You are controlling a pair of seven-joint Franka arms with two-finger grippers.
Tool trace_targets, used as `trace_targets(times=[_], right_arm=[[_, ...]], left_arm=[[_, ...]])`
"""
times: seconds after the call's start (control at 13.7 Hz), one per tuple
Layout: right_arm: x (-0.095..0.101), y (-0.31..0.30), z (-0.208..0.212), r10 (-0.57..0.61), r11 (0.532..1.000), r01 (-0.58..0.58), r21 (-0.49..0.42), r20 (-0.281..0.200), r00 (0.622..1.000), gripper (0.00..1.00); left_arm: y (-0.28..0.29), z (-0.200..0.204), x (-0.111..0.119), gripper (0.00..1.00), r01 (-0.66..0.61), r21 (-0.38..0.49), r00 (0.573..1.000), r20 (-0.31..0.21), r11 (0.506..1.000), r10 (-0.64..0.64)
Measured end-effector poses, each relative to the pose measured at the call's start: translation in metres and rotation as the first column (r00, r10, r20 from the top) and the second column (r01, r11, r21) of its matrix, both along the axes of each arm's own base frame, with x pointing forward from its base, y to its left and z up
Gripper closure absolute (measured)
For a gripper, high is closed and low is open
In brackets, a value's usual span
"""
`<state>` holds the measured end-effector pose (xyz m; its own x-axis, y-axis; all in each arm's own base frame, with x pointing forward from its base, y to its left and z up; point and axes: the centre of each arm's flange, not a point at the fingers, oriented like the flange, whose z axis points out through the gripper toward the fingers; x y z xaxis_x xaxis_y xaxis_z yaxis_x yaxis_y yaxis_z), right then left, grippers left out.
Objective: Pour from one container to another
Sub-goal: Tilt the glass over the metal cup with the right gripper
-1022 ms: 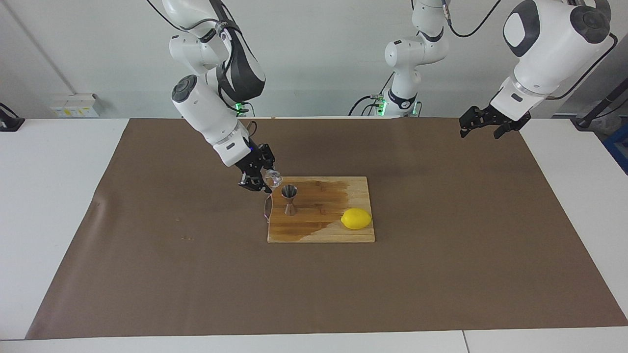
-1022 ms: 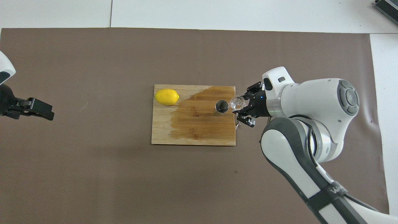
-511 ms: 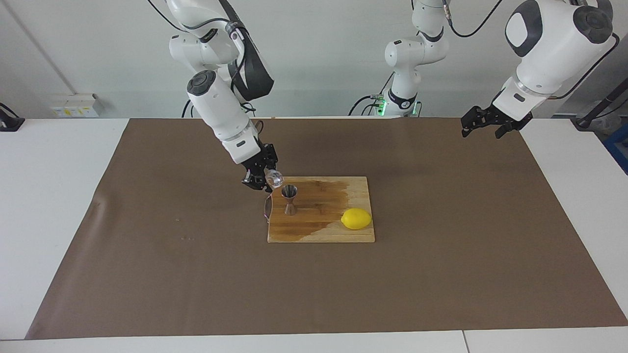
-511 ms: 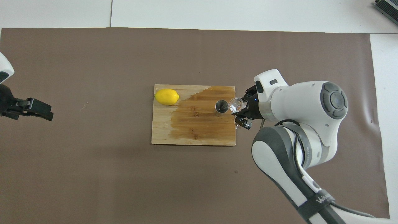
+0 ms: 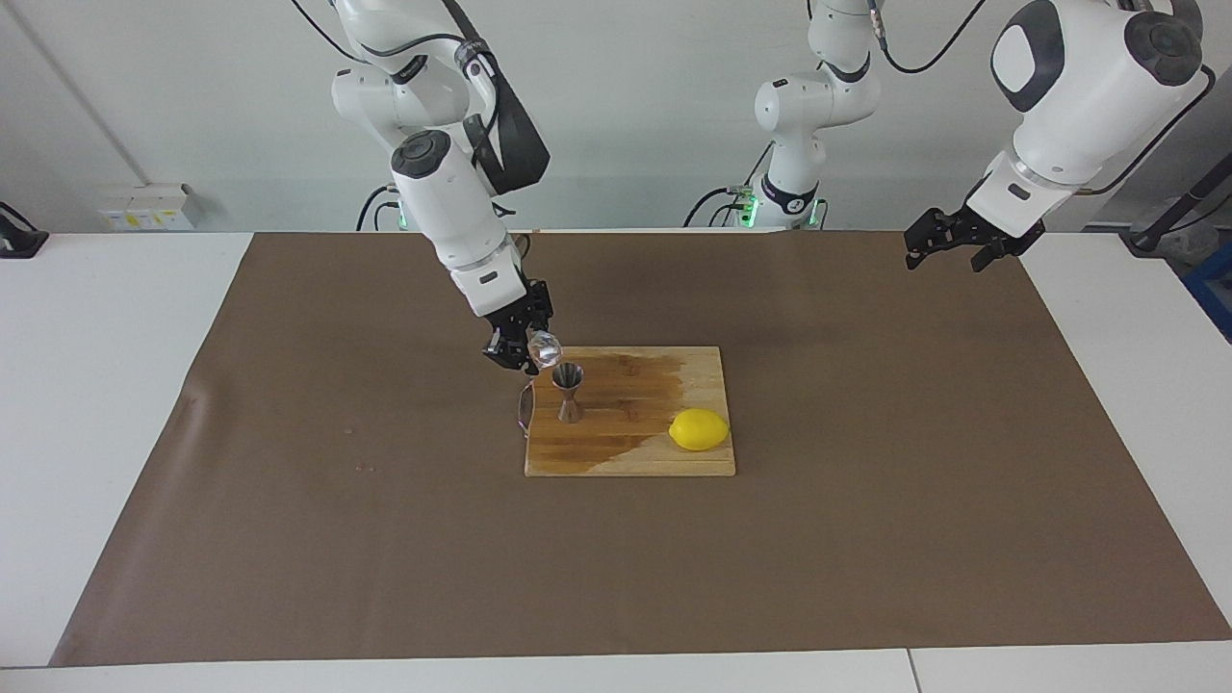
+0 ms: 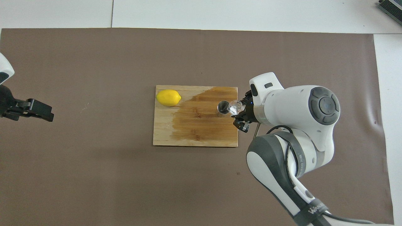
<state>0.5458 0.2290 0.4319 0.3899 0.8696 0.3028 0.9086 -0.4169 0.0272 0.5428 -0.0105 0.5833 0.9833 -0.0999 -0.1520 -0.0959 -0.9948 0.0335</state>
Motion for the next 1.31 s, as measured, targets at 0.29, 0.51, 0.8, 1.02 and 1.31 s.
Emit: trace_targets(times=[0.29,0.51,0.8,1.02,1.31], right_arm=[[0.002,0.001,0.004,-0.024,1.000,0.024,0.003,0.003,1.000,0.52],[0.002,0.002,0.006,-0.072,0.997,0.072,-0.005,0.000,0.997,0.52],[-0.004,0.016,0.008,-0.086,0.995,0.086,-0.053,0.001,0.996,0.52],[-0.005,0.019,0.013,-0.083,0.993,0.083,-0.080,-0.001,0.997,0.52],[-0.001,0.018,0.013,-0.073,0.991,0.072,-0.109,-0.004,0.997,0.52]], left_arm=[[0.000,0.000,0.000,0.00,0.000,0.000,1.000,0.000,1.000,0.000],[0.000,0.000,0.000,0.00,0.000,0.000,1.000,0.000,1.000,0.000],[0.000,0.000,0.000,0.00,0.000,0.000,1.000,0.000,1.000,0.000],[0.000,0.000,0.000,0.00,0.000,0.000,1.000,0.000,1.000,0.000],[0.000,0.000,0.000,0.00,0.000,0.000,1.000,0.000,1.000,0.000]])
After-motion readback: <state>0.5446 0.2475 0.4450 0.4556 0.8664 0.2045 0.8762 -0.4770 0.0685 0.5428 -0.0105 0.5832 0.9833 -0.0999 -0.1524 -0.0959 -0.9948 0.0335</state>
